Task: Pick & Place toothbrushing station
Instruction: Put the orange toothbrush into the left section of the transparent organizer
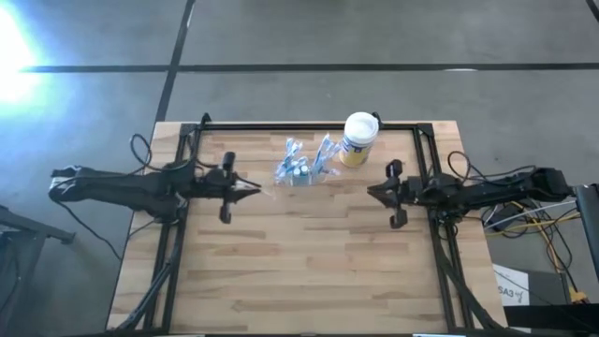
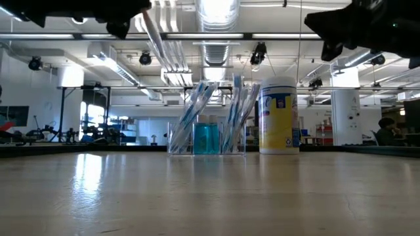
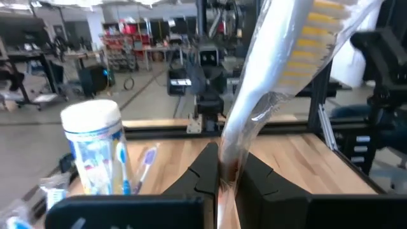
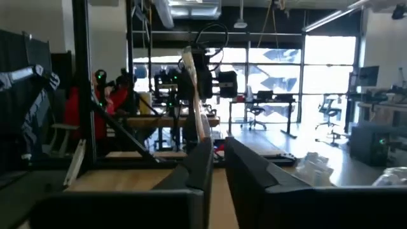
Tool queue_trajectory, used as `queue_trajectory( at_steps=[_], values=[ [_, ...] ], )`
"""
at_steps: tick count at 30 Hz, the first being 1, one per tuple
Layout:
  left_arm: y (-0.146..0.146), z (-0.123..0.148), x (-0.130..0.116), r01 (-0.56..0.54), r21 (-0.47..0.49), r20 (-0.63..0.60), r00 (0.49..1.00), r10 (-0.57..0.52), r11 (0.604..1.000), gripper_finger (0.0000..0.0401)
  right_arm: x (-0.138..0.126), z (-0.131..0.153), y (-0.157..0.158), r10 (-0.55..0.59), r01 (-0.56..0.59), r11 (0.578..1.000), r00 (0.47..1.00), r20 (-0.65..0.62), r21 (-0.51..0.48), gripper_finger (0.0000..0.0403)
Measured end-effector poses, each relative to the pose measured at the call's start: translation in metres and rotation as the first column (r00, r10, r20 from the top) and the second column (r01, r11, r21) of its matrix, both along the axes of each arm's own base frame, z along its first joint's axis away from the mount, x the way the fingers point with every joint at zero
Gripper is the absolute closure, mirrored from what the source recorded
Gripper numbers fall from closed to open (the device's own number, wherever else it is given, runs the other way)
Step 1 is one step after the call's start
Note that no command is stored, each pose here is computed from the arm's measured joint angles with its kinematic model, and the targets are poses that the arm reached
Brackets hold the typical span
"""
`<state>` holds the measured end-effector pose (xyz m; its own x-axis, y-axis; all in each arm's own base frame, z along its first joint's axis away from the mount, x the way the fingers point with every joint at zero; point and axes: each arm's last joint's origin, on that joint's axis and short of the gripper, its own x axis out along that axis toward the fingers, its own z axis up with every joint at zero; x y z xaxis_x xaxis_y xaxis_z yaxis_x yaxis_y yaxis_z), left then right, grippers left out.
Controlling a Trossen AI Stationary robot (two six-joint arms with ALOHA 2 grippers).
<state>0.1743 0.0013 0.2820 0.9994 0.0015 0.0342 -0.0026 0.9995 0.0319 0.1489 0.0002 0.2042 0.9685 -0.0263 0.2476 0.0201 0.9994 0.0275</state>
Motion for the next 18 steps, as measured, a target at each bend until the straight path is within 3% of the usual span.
queue_trajectory(
  at_steps=[3,12,18],
  values=[
    [0.000,-0.008,-0.014,-0.003,-0.005,0.028,1.000,0.003,1.000,0.0377,-0.006,-0.003,-0.001,-0.032,0.031,0.999,0.999,-0.024,-0.014,0.0389],
    [0.000,-0.034,-0.039,-0.003,-0.032,0.060,0.998,0.005,0.999,0.0377,-0.020,0.001,-0.002,-0.056,0.054,0.998,0.983,-0.173,-0.019,0.0394],
    [0.000,-0.047,-0.049,-0.003,-0.034,0.070,0.998,0.005,0.999,0.0377,-0.034,-0.010,-0.002,-0.058,0.056,0.998,0.993,-0.100,-0.020,0.0394]
  ],
)
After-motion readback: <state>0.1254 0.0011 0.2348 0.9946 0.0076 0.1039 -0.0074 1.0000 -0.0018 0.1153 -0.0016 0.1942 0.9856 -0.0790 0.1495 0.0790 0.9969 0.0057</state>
